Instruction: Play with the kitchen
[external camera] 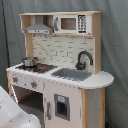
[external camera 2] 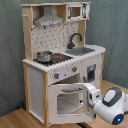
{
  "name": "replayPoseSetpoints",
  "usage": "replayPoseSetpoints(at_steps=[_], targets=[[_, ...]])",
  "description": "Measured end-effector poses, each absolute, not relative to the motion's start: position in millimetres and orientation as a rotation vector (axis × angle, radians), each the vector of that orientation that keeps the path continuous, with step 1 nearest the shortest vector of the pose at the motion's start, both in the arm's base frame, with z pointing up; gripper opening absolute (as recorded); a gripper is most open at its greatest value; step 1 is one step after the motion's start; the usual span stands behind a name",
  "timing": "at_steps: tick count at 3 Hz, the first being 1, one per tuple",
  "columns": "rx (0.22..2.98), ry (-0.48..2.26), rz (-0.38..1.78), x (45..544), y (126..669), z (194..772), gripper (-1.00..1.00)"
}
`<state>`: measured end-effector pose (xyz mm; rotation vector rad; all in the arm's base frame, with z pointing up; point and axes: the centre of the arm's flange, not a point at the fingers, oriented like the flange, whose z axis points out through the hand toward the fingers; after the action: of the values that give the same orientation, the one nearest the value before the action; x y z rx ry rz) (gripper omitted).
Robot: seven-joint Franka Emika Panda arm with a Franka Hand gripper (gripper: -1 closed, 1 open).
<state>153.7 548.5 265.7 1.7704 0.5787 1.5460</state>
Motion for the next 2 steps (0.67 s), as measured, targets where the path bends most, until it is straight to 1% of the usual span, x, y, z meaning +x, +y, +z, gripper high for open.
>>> replayPoseSetpoints(at_steps=[2], targets=[[1.623,0.607,1.479,152.2,569.2,313.1,1.00]])
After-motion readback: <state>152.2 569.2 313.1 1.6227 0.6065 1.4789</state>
